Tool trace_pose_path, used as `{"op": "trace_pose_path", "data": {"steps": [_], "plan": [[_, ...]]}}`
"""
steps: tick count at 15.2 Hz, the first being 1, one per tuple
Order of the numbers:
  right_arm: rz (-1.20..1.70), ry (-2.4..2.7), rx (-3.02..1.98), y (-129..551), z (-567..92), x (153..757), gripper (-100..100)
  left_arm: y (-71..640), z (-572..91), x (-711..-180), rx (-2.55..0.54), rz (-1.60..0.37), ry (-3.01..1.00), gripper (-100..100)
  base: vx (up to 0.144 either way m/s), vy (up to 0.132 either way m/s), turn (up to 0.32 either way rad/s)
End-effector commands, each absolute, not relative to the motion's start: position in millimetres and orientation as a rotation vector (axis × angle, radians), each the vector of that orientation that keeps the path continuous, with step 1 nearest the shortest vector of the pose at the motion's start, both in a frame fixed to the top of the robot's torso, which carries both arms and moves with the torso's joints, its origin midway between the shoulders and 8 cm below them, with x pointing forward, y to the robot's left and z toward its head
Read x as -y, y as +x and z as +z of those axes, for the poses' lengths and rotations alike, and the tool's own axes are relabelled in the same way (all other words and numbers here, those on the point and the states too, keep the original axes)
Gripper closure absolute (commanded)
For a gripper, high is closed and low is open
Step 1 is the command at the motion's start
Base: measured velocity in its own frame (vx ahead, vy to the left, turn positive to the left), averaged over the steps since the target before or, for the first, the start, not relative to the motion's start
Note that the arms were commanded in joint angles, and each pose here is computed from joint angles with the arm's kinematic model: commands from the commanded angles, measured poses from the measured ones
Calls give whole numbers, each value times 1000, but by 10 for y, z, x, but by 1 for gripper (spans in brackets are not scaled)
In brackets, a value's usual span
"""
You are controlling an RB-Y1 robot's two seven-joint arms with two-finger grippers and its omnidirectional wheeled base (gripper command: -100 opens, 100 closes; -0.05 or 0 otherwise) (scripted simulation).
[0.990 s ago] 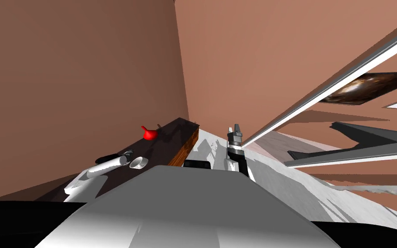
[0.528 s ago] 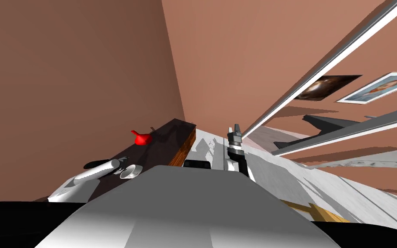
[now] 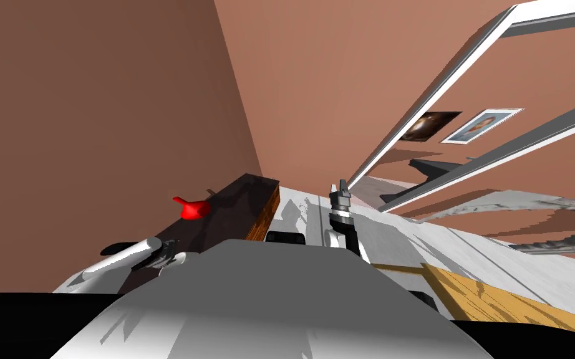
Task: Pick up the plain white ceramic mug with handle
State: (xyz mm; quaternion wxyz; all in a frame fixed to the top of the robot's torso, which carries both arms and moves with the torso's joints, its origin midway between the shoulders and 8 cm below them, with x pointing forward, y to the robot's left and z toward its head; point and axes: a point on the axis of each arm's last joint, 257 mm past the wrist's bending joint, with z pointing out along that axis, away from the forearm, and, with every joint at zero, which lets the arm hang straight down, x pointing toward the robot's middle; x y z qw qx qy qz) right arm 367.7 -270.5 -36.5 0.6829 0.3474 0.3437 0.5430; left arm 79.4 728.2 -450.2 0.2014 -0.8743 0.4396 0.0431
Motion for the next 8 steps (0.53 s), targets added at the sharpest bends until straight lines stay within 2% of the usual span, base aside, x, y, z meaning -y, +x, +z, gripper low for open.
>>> {"op": "trace_pose_path", "data": {"steps": [1,8], "plan": [[1218,779,-771,3677,-365,2705,0,552,-4540,-7236,-1186,121,-2533,-100,-22,60,-256],[1218,779,-771,3677,-365,2705,0,169,-4674,-7030,-1119,129,-2699,-100,-18,44,-142]]}}
